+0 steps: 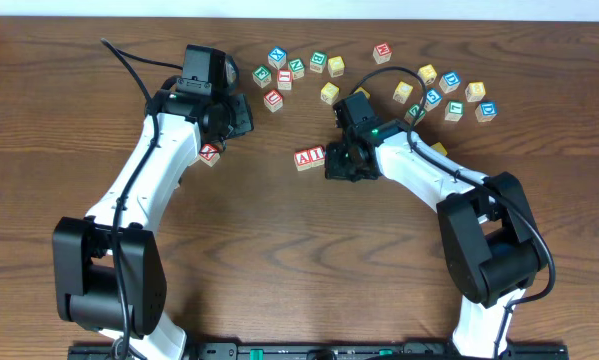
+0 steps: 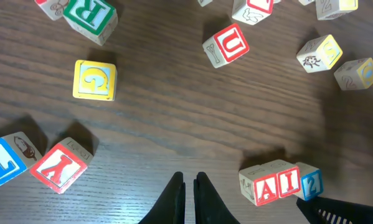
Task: Spell out AI2
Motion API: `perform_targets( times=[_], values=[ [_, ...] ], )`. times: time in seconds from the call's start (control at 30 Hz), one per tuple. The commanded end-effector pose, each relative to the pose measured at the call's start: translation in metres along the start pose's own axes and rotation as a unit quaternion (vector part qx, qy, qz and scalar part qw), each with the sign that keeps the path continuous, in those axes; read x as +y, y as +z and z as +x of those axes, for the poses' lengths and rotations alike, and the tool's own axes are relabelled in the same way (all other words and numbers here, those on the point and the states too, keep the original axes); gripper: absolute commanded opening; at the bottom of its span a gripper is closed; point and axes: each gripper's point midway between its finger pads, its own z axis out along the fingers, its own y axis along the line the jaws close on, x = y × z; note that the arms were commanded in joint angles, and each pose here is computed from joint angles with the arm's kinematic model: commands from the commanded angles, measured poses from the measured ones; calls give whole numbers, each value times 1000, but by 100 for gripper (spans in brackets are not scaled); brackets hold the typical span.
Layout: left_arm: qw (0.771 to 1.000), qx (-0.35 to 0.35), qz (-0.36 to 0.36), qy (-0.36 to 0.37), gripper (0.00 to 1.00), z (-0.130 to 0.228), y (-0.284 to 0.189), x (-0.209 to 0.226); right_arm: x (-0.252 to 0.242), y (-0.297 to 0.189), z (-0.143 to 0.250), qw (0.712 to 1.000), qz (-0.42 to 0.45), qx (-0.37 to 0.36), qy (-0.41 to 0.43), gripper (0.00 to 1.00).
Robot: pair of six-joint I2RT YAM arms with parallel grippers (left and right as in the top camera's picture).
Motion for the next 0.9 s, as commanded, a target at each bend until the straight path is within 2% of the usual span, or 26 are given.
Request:
perform_targets(
  times=[0.0,0.87],
  values=[
    [1000,-1,-6,-5,8,-1,3,4,-4,2,-7,1000,5,-10,1,1],
    [1000,0,-6,-5,8,-1,3,4,7,2,-17,999,-11,-35,-12,1]
  ],
)
